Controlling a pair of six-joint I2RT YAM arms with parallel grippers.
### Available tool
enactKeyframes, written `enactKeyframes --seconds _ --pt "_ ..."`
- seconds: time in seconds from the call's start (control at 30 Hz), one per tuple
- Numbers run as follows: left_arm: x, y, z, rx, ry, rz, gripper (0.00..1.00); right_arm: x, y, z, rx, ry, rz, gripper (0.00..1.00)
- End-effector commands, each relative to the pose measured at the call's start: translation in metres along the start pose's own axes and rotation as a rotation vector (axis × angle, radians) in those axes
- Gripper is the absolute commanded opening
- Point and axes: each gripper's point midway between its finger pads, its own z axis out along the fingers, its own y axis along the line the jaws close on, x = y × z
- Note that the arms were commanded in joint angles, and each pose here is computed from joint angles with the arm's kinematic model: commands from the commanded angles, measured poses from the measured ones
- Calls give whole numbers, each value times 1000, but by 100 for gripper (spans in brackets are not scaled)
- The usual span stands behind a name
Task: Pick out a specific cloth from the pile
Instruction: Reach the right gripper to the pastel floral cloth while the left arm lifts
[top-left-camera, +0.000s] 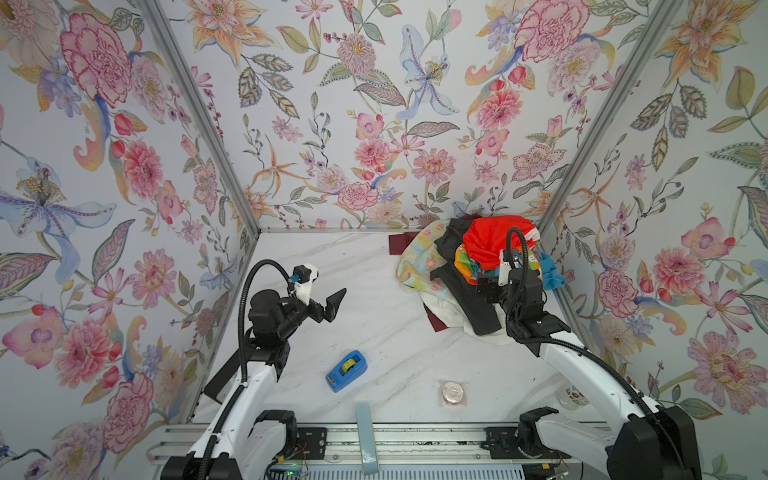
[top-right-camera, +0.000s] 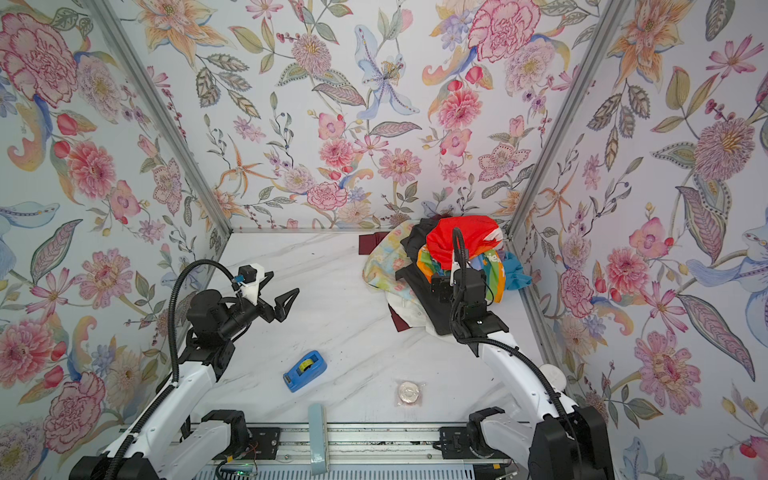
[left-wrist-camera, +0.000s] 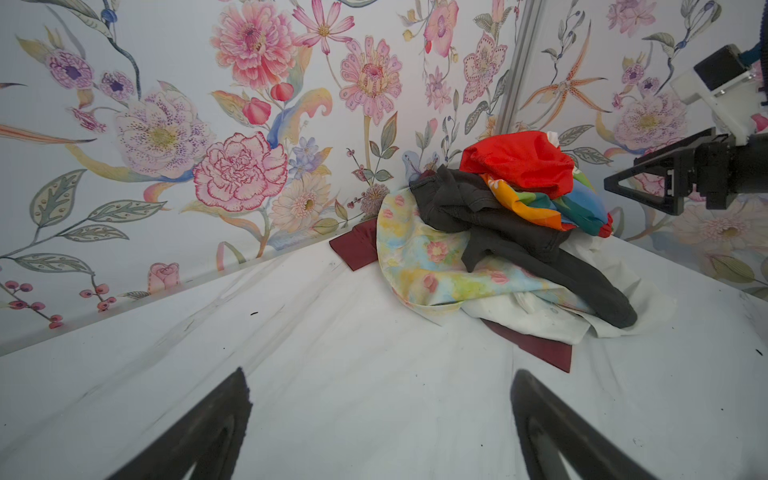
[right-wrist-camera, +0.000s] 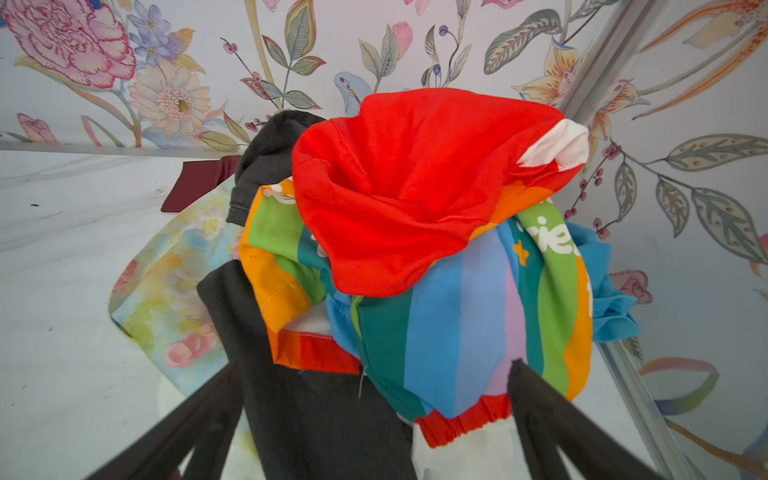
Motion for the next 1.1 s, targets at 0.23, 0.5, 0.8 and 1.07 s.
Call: enactKeyframes --seconds 0.23,0.5,0.8,1.07 --pt "-7 -30 6 189 26 -25 99 0 76 12 -119 229 -115 96" --pt "4 -31 16 221 87 -29 99 7 137 51 -210 350 -200 93" --pt "16 -37 33 260 163 -36 99 22 155 104 -121 481 -261 86" --pt "21 -41 38 282 183 -28 99 35 187 129 -211 528 -271 85"
